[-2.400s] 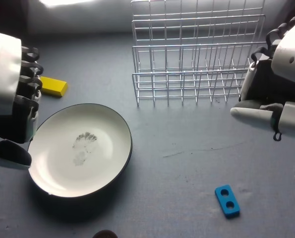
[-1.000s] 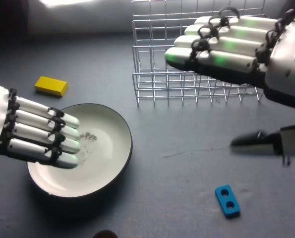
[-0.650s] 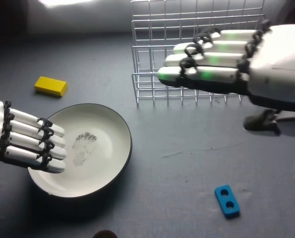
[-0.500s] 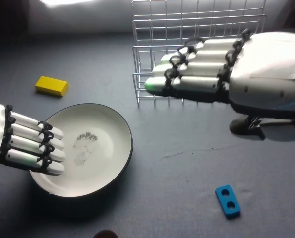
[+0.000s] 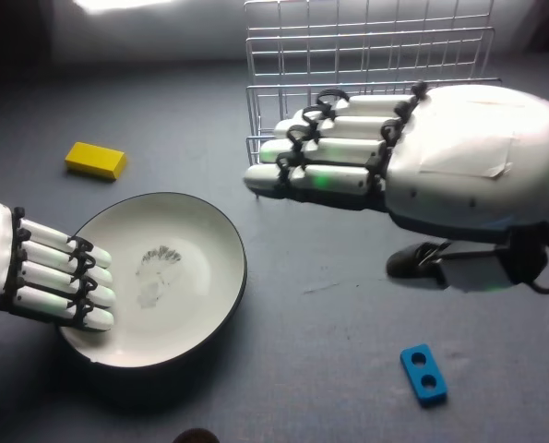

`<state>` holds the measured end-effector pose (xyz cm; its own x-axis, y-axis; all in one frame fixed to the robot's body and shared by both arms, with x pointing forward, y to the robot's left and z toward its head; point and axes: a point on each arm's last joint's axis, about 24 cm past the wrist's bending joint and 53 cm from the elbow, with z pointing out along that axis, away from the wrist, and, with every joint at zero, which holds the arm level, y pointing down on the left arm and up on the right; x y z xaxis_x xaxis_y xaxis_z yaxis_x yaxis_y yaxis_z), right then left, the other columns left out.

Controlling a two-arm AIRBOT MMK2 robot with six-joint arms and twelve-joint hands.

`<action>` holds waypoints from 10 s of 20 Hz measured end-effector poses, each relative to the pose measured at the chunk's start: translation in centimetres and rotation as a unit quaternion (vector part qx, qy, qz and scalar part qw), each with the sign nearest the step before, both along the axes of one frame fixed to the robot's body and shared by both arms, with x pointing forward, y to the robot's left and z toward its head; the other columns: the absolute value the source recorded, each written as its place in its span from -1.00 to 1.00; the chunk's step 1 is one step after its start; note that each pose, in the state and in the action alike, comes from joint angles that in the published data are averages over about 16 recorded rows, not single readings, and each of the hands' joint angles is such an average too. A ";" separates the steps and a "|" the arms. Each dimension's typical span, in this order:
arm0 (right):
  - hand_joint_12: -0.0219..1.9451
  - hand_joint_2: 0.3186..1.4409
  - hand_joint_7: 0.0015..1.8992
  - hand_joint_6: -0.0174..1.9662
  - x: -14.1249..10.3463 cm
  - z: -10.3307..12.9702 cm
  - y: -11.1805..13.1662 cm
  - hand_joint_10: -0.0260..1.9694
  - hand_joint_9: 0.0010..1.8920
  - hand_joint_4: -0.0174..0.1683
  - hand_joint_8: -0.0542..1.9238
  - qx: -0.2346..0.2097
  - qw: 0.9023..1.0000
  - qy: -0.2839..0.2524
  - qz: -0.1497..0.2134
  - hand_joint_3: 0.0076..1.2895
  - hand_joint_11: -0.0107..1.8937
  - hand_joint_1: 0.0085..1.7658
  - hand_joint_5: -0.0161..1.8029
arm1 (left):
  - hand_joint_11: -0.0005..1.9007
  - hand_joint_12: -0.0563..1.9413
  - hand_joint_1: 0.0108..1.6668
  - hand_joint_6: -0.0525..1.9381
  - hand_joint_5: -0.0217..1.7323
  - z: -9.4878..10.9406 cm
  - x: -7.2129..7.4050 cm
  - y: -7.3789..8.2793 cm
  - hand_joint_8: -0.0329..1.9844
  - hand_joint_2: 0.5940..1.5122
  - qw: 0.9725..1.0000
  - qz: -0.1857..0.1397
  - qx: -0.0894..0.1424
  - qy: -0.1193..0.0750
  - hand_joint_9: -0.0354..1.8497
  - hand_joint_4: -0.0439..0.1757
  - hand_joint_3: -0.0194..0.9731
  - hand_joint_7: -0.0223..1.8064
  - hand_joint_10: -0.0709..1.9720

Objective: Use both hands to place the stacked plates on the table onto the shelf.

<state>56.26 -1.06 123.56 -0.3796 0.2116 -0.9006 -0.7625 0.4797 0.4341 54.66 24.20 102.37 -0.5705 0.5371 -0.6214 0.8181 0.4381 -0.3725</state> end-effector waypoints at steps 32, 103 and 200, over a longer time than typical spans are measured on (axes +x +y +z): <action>-0.87 0.36 -0.99 -0.96 1.7 -3.9 6.2 -0.97 -0.99 -0.79 -0.94 -0.080 0.996 -0.019 0.028 -0.99 -0.97 0.27 -0.97 | -0.98 -0.93 -0.99 -0.96 -0.98 -1.3 -1.0 -6.1 -0.99 -0.01 0.999 -0.020 -0.038 0.004 -0.94 -0.66 -0.93 -0.99 -0.91; 0.09 0.15 0.06 -0.02 3.9 -1.3 10.8 -0.92 0.25 -0.58 -0.17 -0.052 0.998 -0.014 0.033 -0.99 -0.24 0.37 0.08 | -0.98 -0.92 -0.99 -0.93 -0.95 8.6 3.9 0.2 -0.97 0.00 0.993 0.093 -0.062 -0.033 -0.94 -0.56 -0.93 -0.96 -0.92; 0.09 0.21 0.19 -0.21 17.0 11.8 -7.4 -0.84 0.39 -0.89 -0.13 0.328 0.902 0.223 -0.169 -0.99 -0.13 0.40 0.10 | -0.99 -0.93 -1.00 -0.93 -0.95 4.1 4.2 1.3 -0.97 -0.01 0.996 0.086 -0.003 -0.005 -0.94 -0.60 -0.93 -0.96 -0.92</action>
